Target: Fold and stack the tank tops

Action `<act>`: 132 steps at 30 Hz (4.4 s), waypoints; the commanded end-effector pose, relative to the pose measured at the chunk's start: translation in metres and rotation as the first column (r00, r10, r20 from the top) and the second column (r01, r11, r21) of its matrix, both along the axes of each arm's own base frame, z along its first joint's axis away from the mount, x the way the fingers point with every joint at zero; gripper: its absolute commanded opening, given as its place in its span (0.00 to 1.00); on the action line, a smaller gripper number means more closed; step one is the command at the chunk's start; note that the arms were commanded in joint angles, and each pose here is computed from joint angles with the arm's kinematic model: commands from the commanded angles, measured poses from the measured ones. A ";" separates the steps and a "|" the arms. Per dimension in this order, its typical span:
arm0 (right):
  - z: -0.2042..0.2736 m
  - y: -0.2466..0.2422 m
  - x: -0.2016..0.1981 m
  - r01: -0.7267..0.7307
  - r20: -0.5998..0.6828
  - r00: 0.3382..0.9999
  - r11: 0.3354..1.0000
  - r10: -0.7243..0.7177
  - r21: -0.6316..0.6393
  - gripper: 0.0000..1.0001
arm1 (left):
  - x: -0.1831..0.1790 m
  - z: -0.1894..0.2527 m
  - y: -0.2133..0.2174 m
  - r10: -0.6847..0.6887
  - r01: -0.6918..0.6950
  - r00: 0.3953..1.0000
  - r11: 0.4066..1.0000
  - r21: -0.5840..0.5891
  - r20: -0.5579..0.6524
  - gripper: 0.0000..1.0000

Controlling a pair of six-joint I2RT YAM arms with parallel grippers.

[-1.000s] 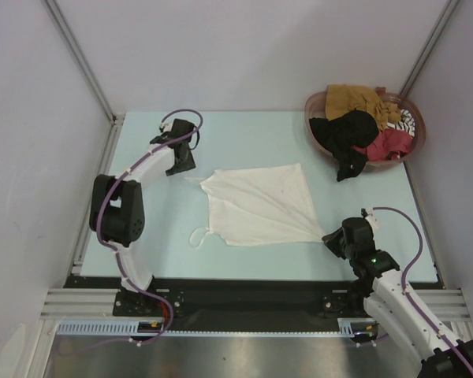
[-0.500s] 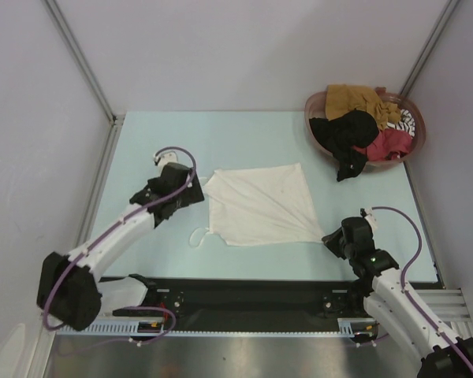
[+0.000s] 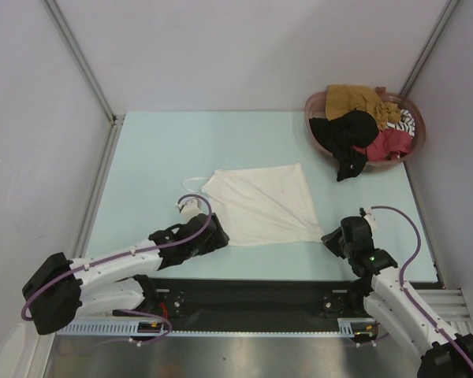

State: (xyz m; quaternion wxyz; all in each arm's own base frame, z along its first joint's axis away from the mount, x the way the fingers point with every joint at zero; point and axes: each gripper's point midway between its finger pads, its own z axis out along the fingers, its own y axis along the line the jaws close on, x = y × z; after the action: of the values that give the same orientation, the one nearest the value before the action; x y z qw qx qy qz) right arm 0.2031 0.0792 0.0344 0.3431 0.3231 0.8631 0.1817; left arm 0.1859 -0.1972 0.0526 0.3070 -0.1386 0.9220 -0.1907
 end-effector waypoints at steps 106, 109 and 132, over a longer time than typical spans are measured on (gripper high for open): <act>0.054 0.033 0.035 0.050 -0.097 0.993 0.993 -0.060 -0.104 0.02 | 0.002 0.034 0.036 0.110 -0.105 0.993 0.990 0.095 -0.045 0.06; 0.059 0.034 0.045 0.049 -0.071 0.996 0.992 -0.058 -0.118 0.02 | 0.010 0.036 0.038 0.114 -0.110 0.993 0.988 0.106 -0.036 0.06; 0.047 0.041 0.112 0.003 -0.036 0.999 0.993 -0.008 -0.116 0.05 | 0.063 0.016 0.045 0.130 -0.118 0.990 0.972 0.202 -0.051 0.07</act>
State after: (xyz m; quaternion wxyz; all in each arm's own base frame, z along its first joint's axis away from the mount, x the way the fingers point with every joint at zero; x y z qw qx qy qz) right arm 0.2890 0.1151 0.0622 0.3098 0.3159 0.8905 0.1058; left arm 0.2324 -0.1501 0.0587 0.2825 -0.1800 0.9394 -0.0731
